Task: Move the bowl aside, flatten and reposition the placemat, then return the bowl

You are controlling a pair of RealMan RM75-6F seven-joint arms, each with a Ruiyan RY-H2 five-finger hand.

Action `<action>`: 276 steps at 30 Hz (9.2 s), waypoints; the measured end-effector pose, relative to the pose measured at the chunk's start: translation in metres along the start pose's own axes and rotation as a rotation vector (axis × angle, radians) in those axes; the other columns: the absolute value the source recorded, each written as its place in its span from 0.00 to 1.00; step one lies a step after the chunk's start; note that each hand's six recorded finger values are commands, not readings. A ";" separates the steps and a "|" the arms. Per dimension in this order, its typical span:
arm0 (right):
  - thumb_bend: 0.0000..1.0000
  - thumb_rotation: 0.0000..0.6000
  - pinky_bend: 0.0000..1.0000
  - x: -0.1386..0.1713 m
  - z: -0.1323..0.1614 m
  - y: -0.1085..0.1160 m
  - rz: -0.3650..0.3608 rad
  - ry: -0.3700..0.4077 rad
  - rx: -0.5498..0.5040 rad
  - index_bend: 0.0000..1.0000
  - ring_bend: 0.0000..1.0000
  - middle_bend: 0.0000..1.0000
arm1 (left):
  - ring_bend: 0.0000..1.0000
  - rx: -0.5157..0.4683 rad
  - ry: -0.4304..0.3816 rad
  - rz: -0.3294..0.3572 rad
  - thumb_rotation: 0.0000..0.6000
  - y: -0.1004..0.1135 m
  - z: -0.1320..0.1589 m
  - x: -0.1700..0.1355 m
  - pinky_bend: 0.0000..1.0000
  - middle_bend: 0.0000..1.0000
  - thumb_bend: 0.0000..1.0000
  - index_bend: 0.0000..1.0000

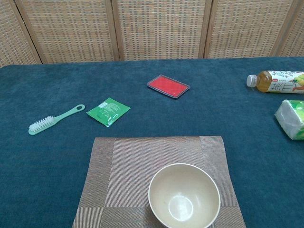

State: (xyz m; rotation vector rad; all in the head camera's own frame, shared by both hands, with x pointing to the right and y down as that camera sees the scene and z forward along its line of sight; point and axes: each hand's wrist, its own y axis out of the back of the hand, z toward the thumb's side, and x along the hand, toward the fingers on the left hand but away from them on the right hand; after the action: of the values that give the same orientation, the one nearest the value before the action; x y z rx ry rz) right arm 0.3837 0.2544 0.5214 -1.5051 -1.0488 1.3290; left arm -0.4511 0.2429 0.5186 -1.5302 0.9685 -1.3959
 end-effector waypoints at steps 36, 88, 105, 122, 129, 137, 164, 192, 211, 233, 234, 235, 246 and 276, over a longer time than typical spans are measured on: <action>0.00 1.00 0.00 -0.031 -0.020 -0.012 0.060 -0.106 -0.020 0.00 0.00 0.00 | 0.00 0.041 -1.013 -0.174 1.00 -0.107 0.223 0.071 0.00 0.00 0.00 0.19; 0.00 1.00 0.00 -0.039 -0.034 -0.023 0.103 -0.160 -0.013 0.00 0.00 0.00 | 0.00 0.018 -0.831 -0.163 1.00 -0.106 0.269 0.173 0.00 0.00 0.46 0.66; 0.00 1.00 0.00 -0.040 -0.029 -0.030 0.118 -0.153 0.003 0.00 0.00 0.00 | 0.00 0.079 -0.193 -0.279 1.00 -0.110 0.041 0.265 0.00 0.00 0.46 0.64; 0.00 1.00 0.00 -0.039 -0.027 -0.033 0.125 -0.147 0.009 0.00 0.00 0.00 | 0.00 0.045 -0.003 -0.375 1.00 -0.136 -0.020 0.255 0.00 0.00 0.00 0.02; 0.00 1.00 0.00 -0.039 -0.027 -0.032 0.122 -0.144 0.005 0.00 0.00 0.00 | 0.00 -0.014 -0.053 -0.295 1.00 -0.117 -0.013 0.253 0.00 0.00 0.00 0.00; 0.00 1.00 0.00 -0.039 -0.028 -0.033 0.125 -0.148 0.007 0.00 0.00 0.00 | 0.00 -0.071 -0.302 -0.114 1.00 -0.067 0.032 0.232 0.00 0.00 0.00 0.02; 0.00 1.00 0.00 -0.042 -0.033 -0.039 0.144 -0.169 0.017 0.00 0.00 0.00 | 0.00 0.081 -1.089 -0.380 1.00 -0.131 0.187 0.056 0.00 0.00 0.23 0.43; 0.00 1.00 0.00 -0.043 -0.034 -0.040 0.151 -0.175 0.015 0.00 0.00 0.00 | 0.00 0.076 -1.116 -0.427 1.00 -0.165 0.210 0.043 0.00 0.00 0.23 0.42; 0.00 1.00 0.00 -0.043 -0.035 -0.040 0.155 -0.178 0.014 0.00 0.00 0.00 | 0.00 0.086 -1.122 -0.439 1.00 -0.178 0.232 0.047 0.00 0.00 0.23 0.43; 0.00 1.00 0.00 -0.042 -0.035 -0.040 0.155 -0.180 0.016 0.00 0.00 0.00 | 0.00 0.100 -1.113 -0.442 1.00 -0.173 0.241 0.051 0.00 0.00 0.30 0.43; 0.00 1.00 0.00 -0.042 -0.035 -0.040 0.154 -0.180 0.016 0.00 0.00 0.00 | 0.00 0.101 -1.113 -0.441 1.00 -0.173 0.241 0.051 0.00 0.00 0.30 0.43; 0.00 1.00 0.00 -0.042 -0.035 -0.040 0.153 -0.180 0.016 0.00 0.00 0.00 | 0.00 0.103 -1.114 -0.439 1.00 -0.172 0.242 0.051 0.00 0.00 0.30 0.43; 0.00 1.00 0.00 -0.042 -0.034 -0.040 0.155 -0.177 0.016 0.00 0.00 0.00 | 0.00 0.106 -1.113 -0.444 1.00 -0.175 0.243 0.049 0.00 0.00 0.34 0.43; 0.00 1.00 0.00 -0.041 -0.035 -0.040 0.163 -0.179 0.010 0.00 0.00 0.00 | 0.00 0.088 -1.095 -0.464 1.00 -0.184 0.246 0.052 0.00 0.00 0.49 0.58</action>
State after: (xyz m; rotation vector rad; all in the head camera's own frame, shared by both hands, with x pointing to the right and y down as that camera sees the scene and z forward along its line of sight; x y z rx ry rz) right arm 0.4127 0.2243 0.5742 -1.5122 -1.0458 1.6046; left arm -0.2003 0.2798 0.6992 -2.1240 -0.1265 -0.6252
